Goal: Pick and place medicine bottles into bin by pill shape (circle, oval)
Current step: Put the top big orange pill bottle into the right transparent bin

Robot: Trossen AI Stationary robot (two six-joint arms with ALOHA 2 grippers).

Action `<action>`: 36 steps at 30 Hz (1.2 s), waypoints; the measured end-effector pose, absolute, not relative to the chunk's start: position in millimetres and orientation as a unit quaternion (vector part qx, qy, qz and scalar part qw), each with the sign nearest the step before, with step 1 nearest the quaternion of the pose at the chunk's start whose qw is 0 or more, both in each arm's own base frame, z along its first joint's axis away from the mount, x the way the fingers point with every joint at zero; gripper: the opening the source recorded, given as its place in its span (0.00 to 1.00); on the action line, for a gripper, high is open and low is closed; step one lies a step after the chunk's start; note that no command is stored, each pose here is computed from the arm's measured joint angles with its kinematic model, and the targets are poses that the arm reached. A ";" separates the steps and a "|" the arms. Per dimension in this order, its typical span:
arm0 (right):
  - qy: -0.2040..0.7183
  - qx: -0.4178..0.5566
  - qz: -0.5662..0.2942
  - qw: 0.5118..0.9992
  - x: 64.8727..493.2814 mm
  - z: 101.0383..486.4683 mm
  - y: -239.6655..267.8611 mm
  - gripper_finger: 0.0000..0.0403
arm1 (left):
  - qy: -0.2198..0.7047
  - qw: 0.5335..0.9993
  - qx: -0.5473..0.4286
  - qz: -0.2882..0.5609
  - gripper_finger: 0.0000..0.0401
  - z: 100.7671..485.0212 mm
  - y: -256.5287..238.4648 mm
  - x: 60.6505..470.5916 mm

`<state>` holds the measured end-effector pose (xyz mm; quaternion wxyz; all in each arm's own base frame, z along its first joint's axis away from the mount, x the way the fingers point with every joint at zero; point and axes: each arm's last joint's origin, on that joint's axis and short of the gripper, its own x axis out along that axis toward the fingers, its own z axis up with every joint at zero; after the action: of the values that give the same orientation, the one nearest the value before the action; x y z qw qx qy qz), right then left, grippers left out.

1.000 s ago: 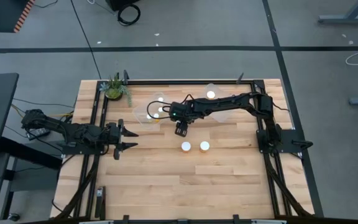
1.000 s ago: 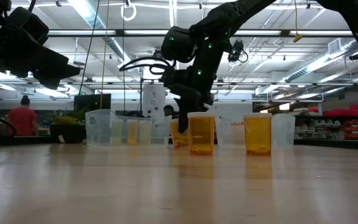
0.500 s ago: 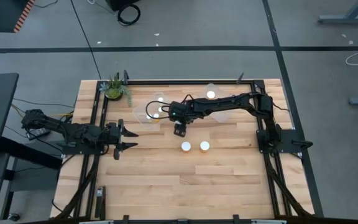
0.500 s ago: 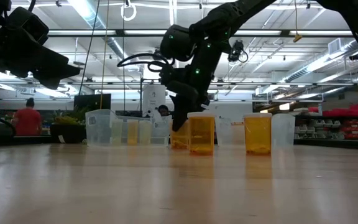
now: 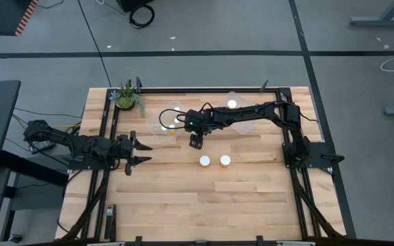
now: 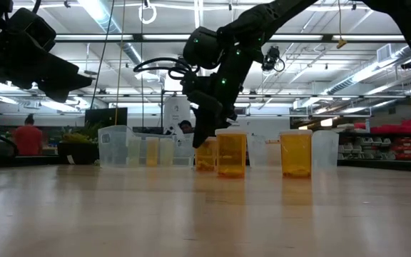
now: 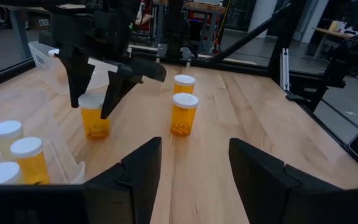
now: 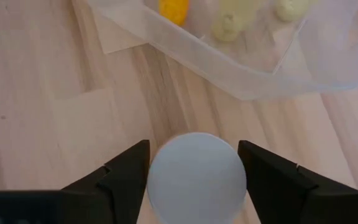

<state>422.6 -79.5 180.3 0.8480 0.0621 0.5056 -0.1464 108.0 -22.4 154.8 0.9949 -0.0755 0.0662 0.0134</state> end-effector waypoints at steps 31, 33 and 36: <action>0.475 0.021 -0.230 0.849 365.1 282.0 -72.1 0.56 | 0.071 0.994 -0.078 0.014 0.48 153.9 -22.4 107.9; 0.480 0.019 -0.242 0.843 360.3 285.2 -72.5 0.56 | 0.071 0.994 -0.078 0.014 0.49 153.9 -22.4 107.9; 0.484 0.015 -0.259 0.836 352.8 285.6 -72.9 0.56 | 0.071 0.994 -0.080 0.014 0.49 153.9 -22.4 107.9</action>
<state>352.8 -72.9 285.6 0.8357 0.0146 0.4844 -0.2586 107.9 -22.4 153.9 0.9942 -0.0799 0.0708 0.0141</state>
